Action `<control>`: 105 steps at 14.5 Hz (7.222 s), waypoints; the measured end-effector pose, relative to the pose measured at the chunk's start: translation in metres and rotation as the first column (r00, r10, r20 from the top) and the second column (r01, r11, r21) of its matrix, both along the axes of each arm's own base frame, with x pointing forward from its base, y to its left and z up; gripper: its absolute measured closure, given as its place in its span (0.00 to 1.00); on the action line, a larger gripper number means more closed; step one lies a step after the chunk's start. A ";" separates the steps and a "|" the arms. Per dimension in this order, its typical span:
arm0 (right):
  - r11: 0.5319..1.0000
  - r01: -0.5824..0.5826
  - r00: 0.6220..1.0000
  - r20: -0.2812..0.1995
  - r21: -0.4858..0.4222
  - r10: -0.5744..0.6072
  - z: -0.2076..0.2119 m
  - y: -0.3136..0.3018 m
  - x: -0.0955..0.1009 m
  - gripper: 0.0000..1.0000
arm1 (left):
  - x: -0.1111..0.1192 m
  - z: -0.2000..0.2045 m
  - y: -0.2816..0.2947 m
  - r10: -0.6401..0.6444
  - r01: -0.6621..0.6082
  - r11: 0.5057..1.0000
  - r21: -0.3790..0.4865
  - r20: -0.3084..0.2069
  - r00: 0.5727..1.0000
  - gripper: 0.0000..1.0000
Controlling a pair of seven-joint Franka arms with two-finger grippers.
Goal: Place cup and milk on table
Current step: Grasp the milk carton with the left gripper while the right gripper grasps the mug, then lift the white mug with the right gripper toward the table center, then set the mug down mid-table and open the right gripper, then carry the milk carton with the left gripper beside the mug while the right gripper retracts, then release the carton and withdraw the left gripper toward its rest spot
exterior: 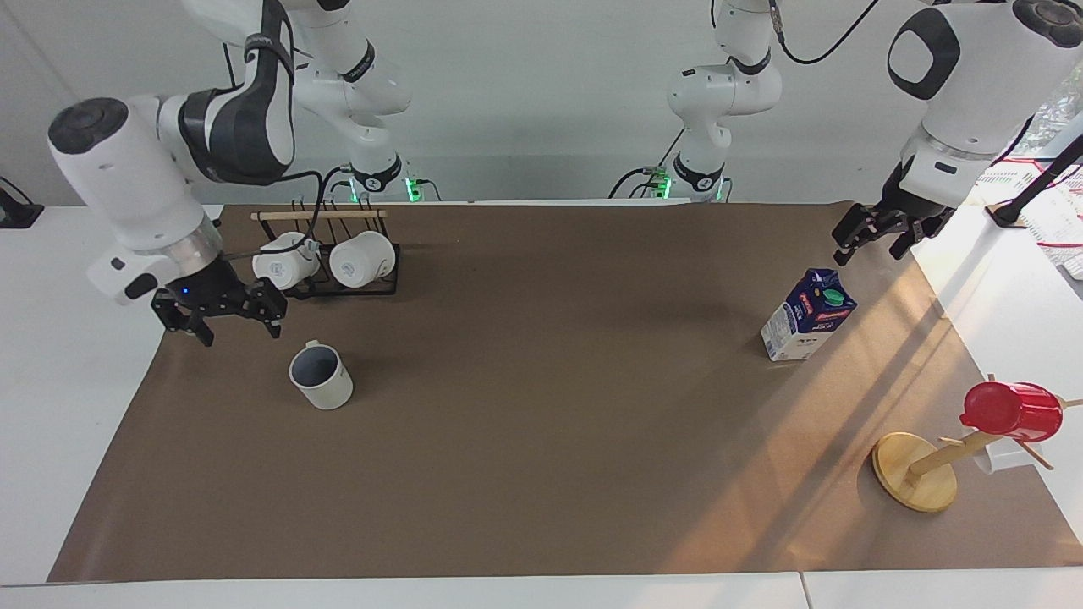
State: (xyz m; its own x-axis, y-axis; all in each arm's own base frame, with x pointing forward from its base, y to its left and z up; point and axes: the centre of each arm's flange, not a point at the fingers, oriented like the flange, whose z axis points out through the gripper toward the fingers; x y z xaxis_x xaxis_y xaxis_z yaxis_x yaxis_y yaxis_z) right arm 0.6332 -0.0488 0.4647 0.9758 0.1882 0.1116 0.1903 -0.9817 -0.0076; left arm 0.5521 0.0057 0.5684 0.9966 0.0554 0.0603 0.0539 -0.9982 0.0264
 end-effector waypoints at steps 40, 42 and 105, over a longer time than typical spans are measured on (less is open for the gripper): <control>1.000 0.006 1.000 0.023 -0.001 -0.006 -0.068 0.363 -0.052 0.96 | -0.009 -0.104 0.011 0.028 -0.028 1.000 0.002 0.026 0.999 0.08; 1.000 -0.002 1.000 0.023 -0.001 0.002 -0.078 0.368 -0.056 0.96 | -0.009 -0.104 0.011 0.028 -0.028 1.000 0.003 0.029 0.999 0.35; 0.941 0.332 0.926 -0.165 -0.068 -0.339 0.187 0.040 -0.091 0.00 | -0.016 0.007 -0.222 0.063 -0.064 0.998 0.015 0.066 0.996 0.00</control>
